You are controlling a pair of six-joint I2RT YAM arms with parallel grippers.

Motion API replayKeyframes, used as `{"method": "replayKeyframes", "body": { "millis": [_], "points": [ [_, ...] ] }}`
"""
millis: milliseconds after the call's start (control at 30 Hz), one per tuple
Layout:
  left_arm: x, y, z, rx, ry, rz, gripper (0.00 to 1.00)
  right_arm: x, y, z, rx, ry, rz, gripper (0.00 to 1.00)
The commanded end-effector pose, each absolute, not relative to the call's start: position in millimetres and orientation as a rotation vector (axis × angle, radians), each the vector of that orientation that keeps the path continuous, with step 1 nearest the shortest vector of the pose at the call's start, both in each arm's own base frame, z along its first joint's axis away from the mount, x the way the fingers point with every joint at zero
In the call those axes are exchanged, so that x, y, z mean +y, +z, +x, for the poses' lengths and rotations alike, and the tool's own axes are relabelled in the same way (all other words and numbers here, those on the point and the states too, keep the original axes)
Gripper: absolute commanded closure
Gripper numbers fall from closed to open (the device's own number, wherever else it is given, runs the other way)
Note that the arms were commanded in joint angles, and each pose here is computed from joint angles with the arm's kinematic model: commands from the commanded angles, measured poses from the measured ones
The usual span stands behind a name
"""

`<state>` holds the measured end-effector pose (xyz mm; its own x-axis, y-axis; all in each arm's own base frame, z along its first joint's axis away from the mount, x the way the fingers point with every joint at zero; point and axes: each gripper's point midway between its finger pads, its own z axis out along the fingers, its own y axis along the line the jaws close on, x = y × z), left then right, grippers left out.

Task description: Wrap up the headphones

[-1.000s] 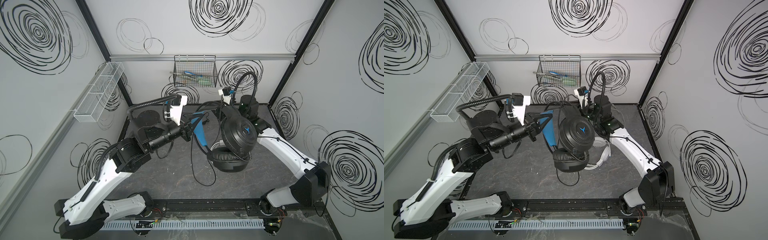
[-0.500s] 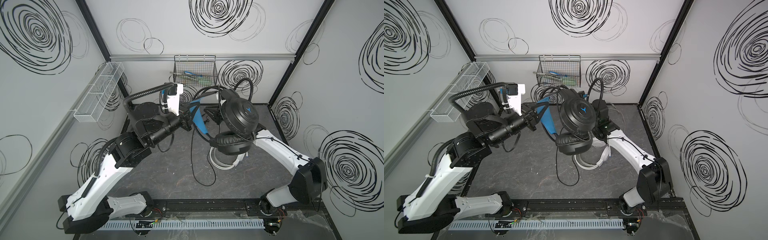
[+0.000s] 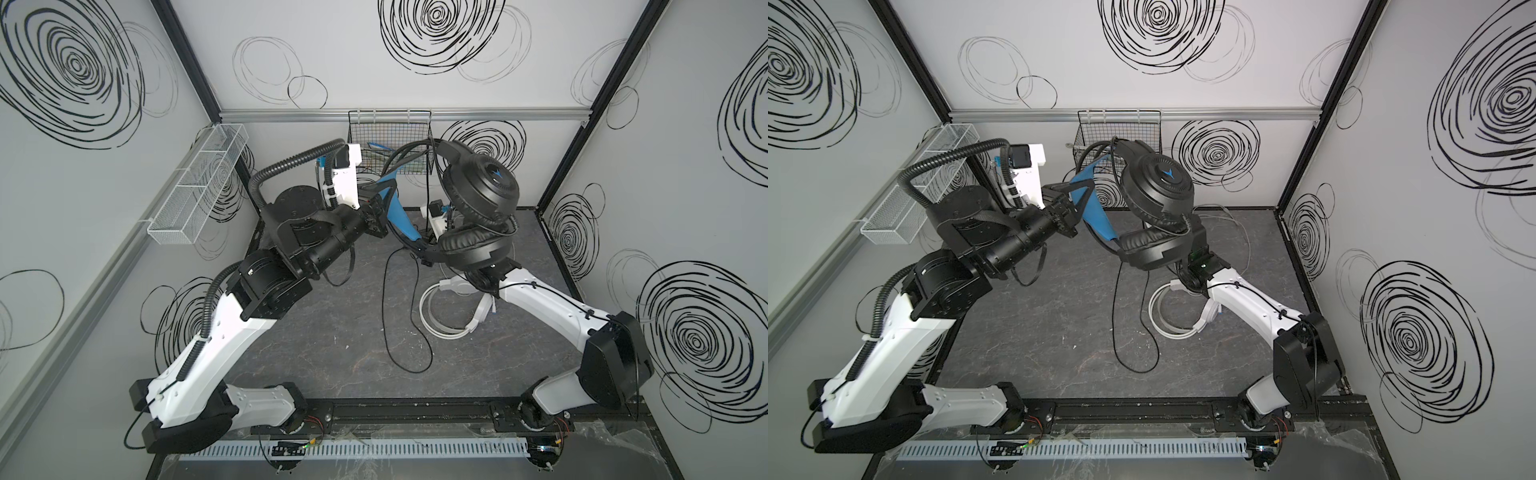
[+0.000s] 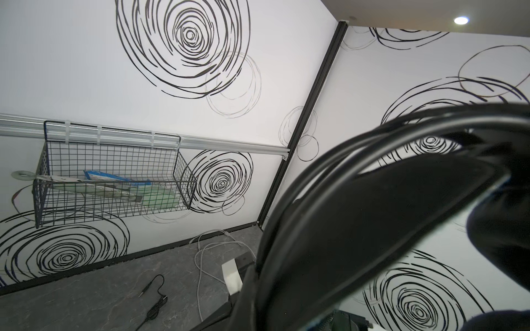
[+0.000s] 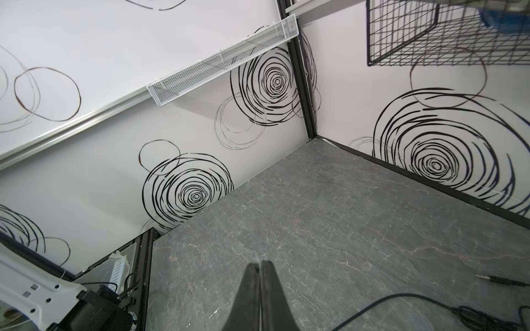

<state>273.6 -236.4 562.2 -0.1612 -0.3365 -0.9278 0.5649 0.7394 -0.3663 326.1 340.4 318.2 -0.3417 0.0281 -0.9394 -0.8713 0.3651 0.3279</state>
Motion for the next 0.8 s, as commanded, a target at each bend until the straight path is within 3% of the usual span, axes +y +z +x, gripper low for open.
{"method": "replayKeyframes", "body": {
  "millis": [0,767],
  "points": [
    [-213.6,625.5,262.5,1.338,-0.907,0.073,1.0,338.6,331.4,312.0,1.591,1.179,-0.784,0.95],
    [-125.7,616.9,275.1,1.286,-0.705,-0.302,1.0,329.3,304.4,311.9,1.697,1.121,-0.75,0.99]
  ]
}}
